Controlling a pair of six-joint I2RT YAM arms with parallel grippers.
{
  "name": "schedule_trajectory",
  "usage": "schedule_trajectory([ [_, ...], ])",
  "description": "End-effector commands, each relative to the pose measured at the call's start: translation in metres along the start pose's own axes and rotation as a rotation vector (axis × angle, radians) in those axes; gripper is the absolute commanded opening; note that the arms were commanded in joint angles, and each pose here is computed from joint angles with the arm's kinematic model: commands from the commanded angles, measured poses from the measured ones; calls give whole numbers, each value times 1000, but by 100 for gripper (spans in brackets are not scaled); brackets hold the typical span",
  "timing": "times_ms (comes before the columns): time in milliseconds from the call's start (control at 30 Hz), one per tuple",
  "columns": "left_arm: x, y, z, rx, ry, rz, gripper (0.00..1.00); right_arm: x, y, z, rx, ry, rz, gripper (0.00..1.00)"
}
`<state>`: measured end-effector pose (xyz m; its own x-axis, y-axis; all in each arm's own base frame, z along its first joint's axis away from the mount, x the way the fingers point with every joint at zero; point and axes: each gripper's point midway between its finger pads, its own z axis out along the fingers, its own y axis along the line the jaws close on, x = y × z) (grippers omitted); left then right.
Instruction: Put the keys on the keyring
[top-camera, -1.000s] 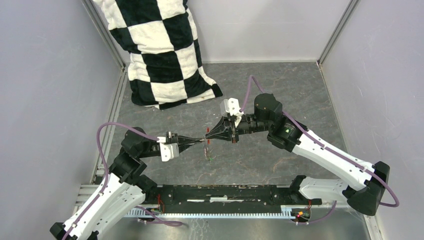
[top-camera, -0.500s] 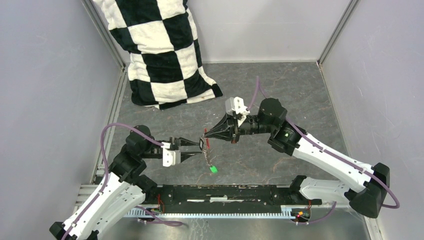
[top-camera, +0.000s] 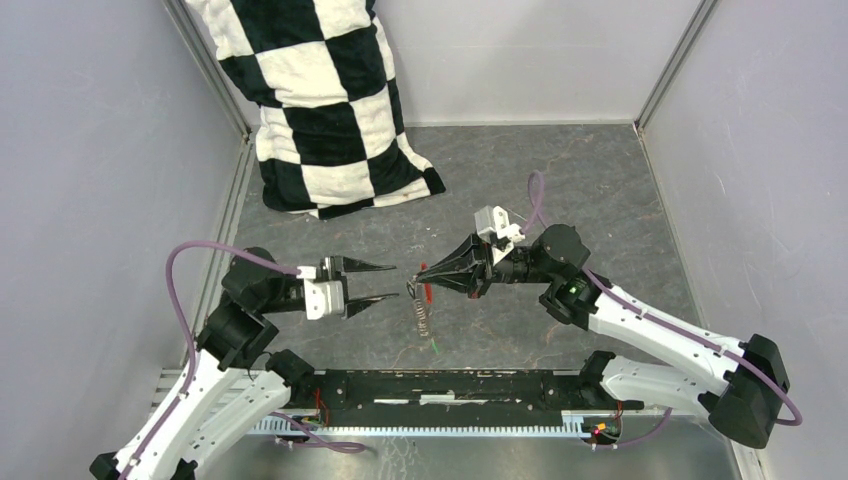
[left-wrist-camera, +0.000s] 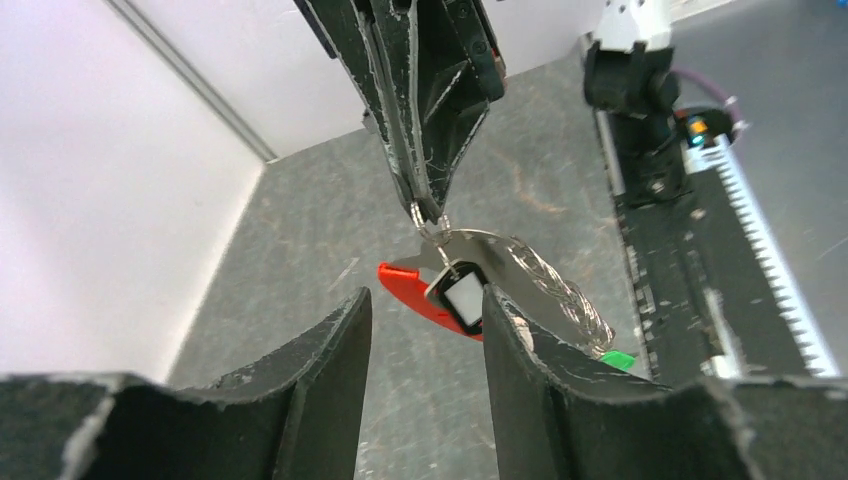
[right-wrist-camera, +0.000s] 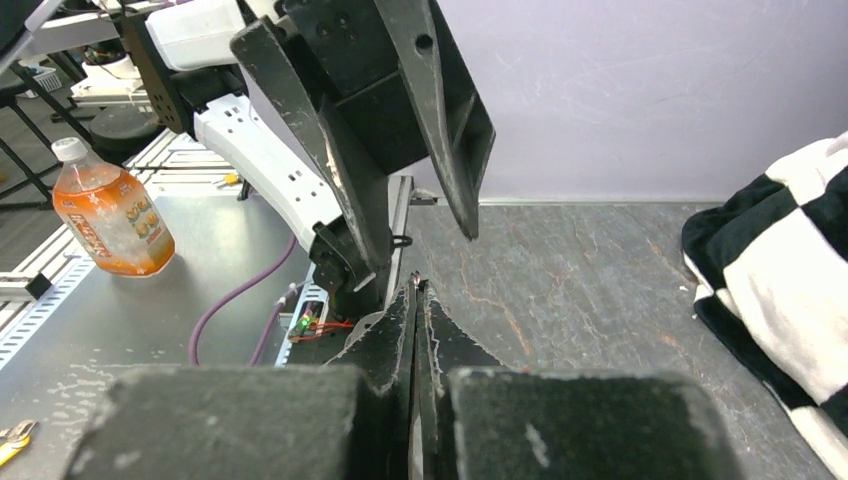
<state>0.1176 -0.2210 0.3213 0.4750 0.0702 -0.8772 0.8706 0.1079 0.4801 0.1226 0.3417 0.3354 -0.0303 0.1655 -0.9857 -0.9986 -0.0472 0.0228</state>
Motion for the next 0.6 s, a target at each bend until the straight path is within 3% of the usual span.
schedule_trajectory([
  [0,-16,-1,11,47,-54,-207,50,-35,2,2,-2,-120,-70,0],
  [200,-6,-4,20,71,-38,-352,49,-32,-3,7,-1,-67,-98,0],
  [567,-23,-4,20,110,-91,-320,49,-25,-11,12,16,-1,-123,0],
])
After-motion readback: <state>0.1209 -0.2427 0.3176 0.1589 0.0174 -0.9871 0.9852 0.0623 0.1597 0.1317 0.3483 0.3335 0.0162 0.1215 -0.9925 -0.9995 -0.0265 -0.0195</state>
